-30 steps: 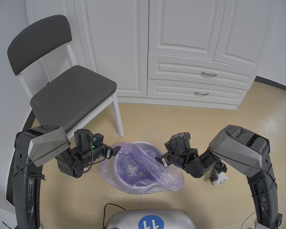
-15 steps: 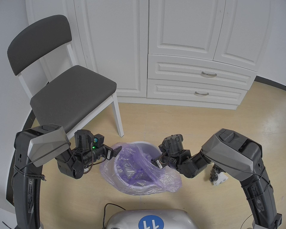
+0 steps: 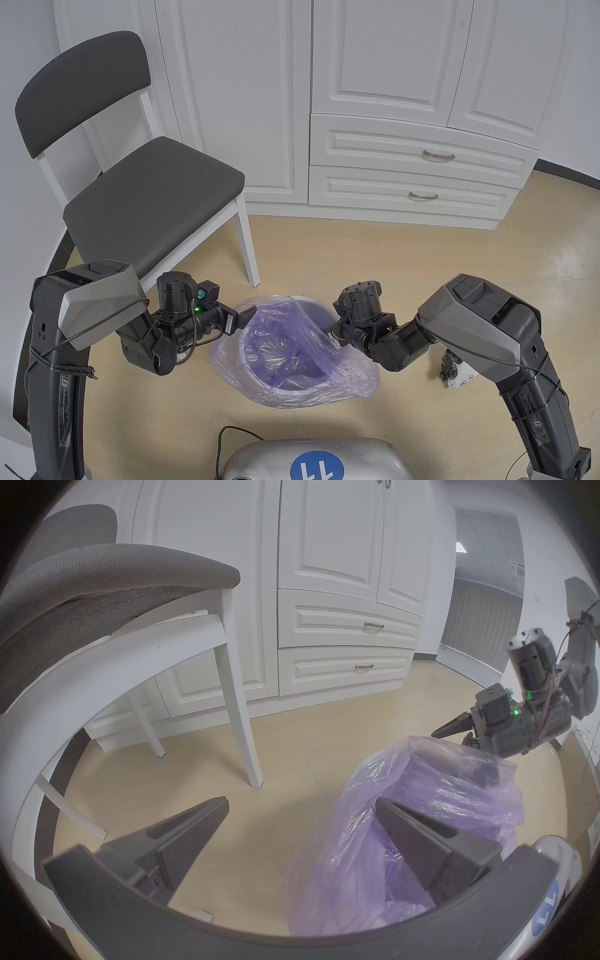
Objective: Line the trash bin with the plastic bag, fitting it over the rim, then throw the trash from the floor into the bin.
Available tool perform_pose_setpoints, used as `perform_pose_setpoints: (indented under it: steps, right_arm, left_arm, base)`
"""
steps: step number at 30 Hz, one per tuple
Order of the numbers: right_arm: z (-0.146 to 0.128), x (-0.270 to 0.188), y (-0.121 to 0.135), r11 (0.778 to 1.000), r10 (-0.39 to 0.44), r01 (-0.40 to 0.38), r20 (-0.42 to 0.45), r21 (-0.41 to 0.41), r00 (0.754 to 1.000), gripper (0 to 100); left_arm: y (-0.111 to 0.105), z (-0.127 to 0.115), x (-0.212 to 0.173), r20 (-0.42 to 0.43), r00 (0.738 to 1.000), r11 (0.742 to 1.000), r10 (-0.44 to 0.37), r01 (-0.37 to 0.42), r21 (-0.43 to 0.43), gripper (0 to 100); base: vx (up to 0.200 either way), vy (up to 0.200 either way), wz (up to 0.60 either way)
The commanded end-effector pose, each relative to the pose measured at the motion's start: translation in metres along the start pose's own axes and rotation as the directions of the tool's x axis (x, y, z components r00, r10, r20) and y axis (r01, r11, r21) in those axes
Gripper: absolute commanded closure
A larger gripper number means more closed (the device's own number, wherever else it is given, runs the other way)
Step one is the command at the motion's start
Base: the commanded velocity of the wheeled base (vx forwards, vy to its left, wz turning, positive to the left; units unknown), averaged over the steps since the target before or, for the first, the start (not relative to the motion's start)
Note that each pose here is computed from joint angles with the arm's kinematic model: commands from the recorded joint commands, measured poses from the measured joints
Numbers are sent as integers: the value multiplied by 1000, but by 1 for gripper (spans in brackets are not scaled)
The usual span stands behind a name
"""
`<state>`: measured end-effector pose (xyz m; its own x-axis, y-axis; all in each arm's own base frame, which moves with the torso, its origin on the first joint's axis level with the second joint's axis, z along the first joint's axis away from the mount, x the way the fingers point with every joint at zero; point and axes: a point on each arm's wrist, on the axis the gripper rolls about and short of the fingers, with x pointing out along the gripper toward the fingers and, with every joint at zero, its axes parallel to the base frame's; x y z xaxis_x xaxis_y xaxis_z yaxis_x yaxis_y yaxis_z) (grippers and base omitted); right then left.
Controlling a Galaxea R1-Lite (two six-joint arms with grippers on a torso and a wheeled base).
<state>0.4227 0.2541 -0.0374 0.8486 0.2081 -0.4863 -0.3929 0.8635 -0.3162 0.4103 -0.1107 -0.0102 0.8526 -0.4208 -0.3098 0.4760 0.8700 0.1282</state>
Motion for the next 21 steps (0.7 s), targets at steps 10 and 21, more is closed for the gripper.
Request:
perform_pose_setpoints:
  steps: [10,21]
  right_arm:
    - [60,-67,-43,997,-60,54,107,54,992,0]
    - [75,-105,2,997,77,-78,167,2,983,0]
  left_arm:
    - [0,1,-1,4,1000,1000,1,-1,0,0]
    - [0,0,0,2,1000,1000,1,-1,2,0]
  base:
    - [0,0,0]
    - [0,0,0]
